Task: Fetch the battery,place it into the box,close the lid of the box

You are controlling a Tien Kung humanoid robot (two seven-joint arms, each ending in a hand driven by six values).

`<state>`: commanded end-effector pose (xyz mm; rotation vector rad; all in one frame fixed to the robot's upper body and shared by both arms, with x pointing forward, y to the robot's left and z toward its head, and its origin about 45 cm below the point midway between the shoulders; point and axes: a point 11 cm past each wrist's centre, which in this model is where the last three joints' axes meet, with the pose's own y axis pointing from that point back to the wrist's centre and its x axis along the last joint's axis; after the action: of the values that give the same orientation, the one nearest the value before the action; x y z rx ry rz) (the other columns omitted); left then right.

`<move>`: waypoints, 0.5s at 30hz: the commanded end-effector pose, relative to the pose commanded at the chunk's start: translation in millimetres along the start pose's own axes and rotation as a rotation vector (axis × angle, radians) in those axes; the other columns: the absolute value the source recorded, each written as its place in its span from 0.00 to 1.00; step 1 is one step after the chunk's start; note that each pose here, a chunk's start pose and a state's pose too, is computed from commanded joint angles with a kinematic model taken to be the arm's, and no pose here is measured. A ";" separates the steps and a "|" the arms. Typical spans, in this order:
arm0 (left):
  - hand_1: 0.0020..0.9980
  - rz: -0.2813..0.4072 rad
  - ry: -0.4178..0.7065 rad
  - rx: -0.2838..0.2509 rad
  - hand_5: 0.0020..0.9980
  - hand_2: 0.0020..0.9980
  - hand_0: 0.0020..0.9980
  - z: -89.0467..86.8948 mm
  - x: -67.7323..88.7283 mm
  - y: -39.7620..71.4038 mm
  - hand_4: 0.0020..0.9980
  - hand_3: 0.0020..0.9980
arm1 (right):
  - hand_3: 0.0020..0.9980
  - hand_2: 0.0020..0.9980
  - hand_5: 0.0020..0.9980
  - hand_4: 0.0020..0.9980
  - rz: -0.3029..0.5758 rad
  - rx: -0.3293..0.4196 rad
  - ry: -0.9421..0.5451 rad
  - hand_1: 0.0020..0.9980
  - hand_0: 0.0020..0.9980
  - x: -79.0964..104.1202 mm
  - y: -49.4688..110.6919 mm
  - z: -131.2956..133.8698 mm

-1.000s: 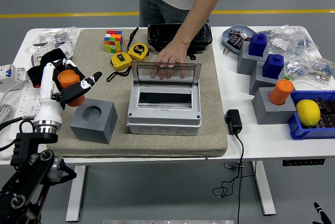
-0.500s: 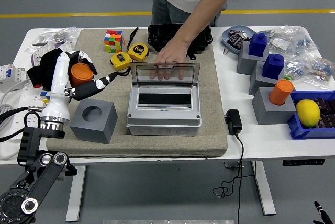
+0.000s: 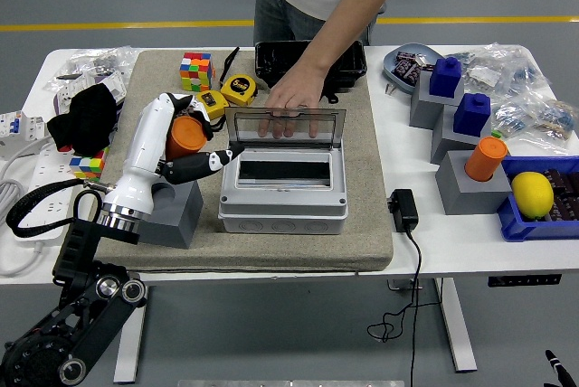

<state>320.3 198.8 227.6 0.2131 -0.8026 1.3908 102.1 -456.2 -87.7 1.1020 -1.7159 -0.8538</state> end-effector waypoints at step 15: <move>0.00 -0.158 -0.029 -0.099 0.00 0.04 0.03 25.4 -50.8 -1.6 1.00 0.07 | 0.80 0.78 1.00 1.00 -0.004 -0.001 0.000 0.83 0.88 -2.5 -0.2 -0.9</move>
<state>313.9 143.7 215.3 0.2160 -0.8579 1.1992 103.4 -454.1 -88.3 1.1051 -1.7137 -0.8561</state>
